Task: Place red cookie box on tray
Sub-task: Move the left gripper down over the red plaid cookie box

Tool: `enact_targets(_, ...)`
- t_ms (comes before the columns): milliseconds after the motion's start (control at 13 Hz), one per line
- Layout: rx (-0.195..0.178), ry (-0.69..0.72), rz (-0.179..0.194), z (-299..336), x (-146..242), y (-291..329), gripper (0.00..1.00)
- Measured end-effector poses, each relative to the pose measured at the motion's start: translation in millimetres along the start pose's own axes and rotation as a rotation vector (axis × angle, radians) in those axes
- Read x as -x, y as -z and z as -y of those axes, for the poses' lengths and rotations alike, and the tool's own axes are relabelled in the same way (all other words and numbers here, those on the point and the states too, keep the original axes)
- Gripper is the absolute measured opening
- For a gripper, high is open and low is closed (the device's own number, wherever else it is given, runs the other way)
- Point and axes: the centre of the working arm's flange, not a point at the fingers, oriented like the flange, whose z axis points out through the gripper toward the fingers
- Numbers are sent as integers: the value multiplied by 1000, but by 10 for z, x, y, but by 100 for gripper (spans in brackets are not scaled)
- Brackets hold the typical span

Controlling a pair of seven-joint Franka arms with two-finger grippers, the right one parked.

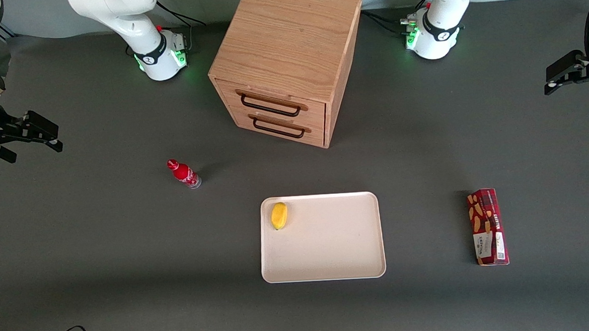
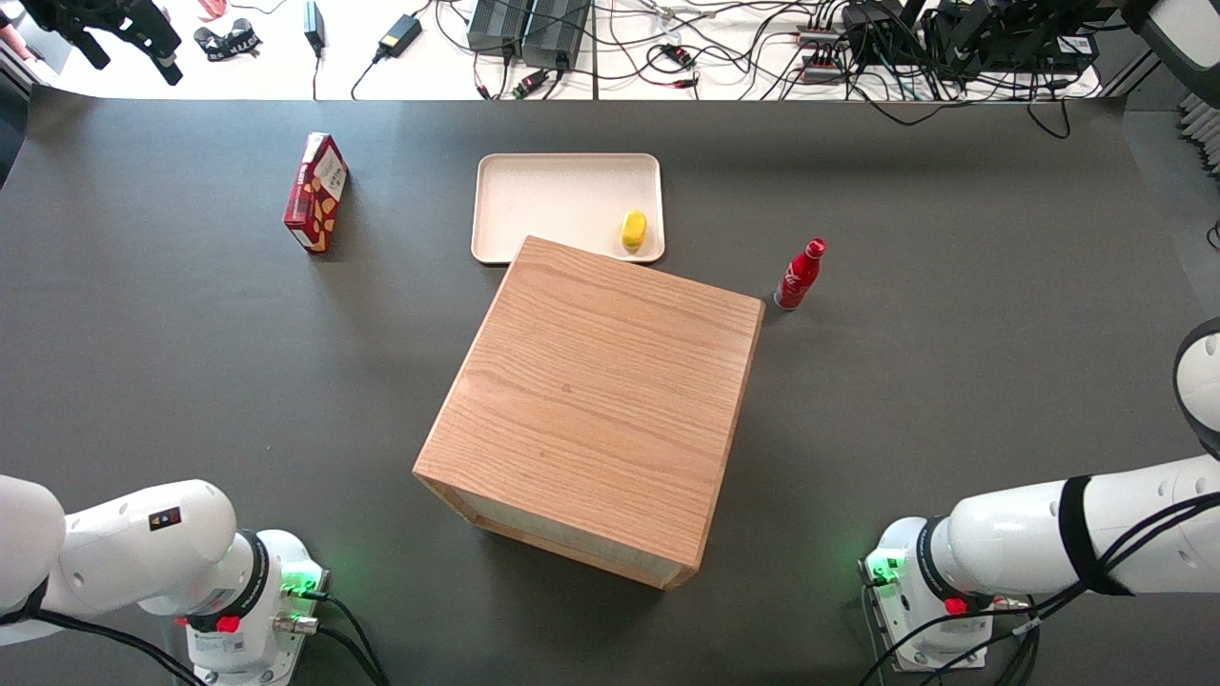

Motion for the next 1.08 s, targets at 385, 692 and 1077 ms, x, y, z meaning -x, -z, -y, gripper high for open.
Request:
enact_targets(385, 3, -3, 3, 26, -12, -20, 100)
enact_targets(692, 21, -3, 9, 154, -213, -271, 100)
enact_targets(1077, 52, 52, -51, 573, -1064, -1406, 100)
